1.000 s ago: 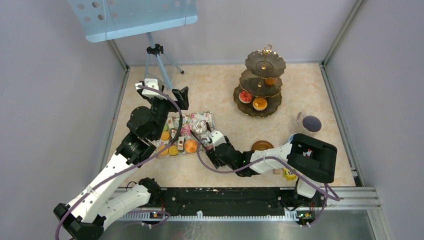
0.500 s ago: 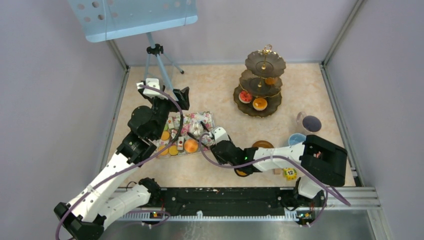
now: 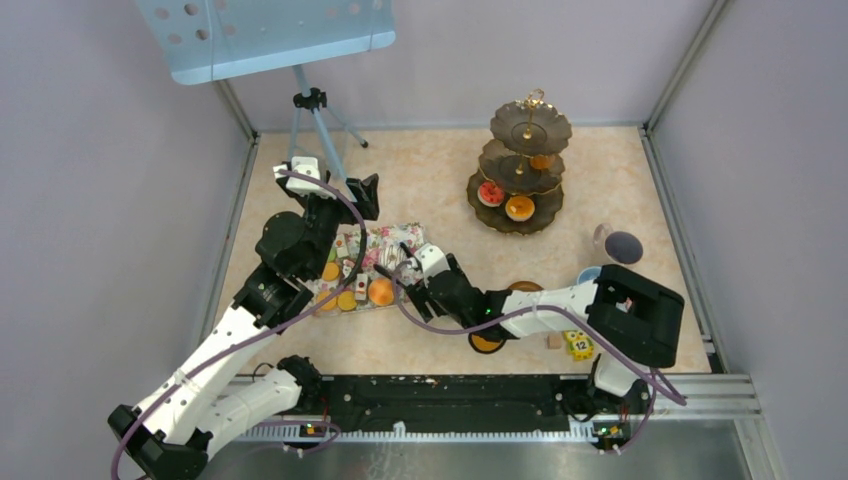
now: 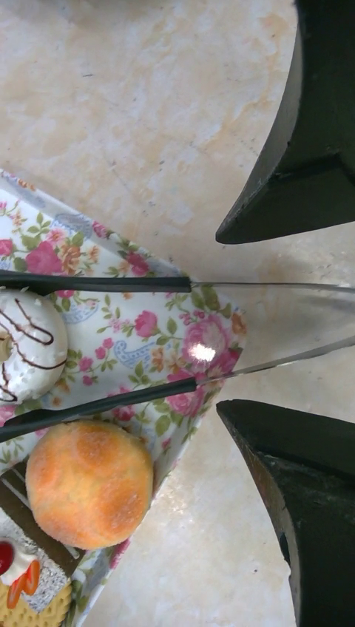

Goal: Serve the afternoon tea

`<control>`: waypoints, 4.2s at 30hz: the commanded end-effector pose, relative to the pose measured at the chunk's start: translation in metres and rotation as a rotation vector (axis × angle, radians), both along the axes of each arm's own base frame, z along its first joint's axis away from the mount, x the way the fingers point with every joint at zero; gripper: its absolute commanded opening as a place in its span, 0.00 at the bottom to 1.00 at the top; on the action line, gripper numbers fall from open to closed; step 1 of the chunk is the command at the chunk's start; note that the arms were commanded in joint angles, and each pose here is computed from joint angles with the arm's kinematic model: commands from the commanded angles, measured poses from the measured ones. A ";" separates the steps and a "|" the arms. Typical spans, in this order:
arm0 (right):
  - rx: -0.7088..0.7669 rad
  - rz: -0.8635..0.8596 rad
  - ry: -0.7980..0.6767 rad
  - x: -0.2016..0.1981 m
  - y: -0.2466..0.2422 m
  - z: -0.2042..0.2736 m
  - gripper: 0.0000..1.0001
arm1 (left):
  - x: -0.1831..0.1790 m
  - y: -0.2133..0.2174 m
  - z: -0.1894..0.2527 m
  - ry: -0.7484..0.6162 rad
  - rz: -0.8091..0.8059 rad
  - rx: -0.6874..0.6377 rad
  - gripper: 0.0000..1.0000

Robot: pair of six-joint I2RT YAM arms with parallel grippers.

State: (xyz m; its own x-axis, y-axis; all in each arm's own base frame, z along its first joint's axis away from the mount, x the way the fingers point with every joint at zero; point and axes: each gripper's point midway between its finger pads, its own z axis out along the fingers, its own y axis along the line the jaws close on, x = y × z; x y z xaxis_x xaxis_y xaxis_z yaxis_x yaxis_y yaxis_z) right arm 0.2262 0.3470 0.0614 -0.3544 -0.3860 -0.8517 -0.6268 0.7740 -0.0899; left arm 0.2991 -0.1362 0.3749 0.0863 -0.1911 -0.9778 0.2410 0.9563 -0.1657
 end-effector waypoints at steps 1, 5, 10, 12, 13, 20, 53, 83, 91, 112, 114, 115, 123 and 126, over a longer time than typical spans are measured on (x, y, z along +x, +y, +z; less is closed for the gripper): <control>0.086 0.040 -0.066 0.014 0.032 0.015 0.76 | -0.001 0.000 0.012 -0.031 -0.008 -0.031 0.99; 0.086 0.047 -0.069 0.015 0.035 -0.001 0.75 | -0.001 -0.001 0.011 -0.029 -0.007 -0.030 0.99; 0.071 0.037 -0.062 0.014 0.030 -0.014 0.75 | 0.000 -0.001 0.011 -0.028 -0.007 -0.029 0.99; 0.068 0.026 -0.052 0.013 0.027 -0.020 0.73 | 0.000 -0.001 0.010 -0.026 -0.008 -0.029 0.99; 0.066 0.023 -0.046 0.012 0.026 -0.024 0.72 | 0.000 -0.001 0.010 -0.025 -0.008 -0.028 0.99; 0.073 -0.012 -0.007 0.008 0.019 -0.040 0.60 | 0.002 -0.003 0.008 -0.020 -0.010 -0.024 0.99; 0.073 -0.004 -0.048 0.040 0.054 0.009 0.42 | 0.000 -0.002 0.011 -0.026 -0.012 -0.029 0.99; 0.069 0.056 -0.022 0.033 0.042 -0.055 0.56 | 0.004 -0.006 0.004 -0.007 -0.016 -0.018 0.99; 0.104 0.033 -0.053 0.040 0.047 -0.023 0.48 | 0.004 -0.005 0.005 -0.008 -0.015 -0.019 0.99; 0.167 -0.236 -0.094 0.031 -0.048 0.078 0.40 | 0.003 -0.003 0.007 -0.015 -0.009 -0.022 0.99; 0.150 -0.298 -0.068 0.027 -0.074 0.075 0.39 | 0.003 -0.004 0.006 -0.013 -0.014 -0.022 0.99; 0.134 -0.330 -0.052 0.025 -0.089 0.071 0.39 | 0.003 -0.005 0.006 -0.013 -0.016 -0.023 0.99; 0.140 -0.590 0.066 0.019 -0.185 0.057 0.34 | 0.004 -0.008 0.003 -0.003 -0.025 -0.021 0.99; 0.136 -0.652 0.072 0.024 -0.205 0.058 0.34 | 0.005 -0.008 0.003 -0.002 -0.025 -0.020 0.99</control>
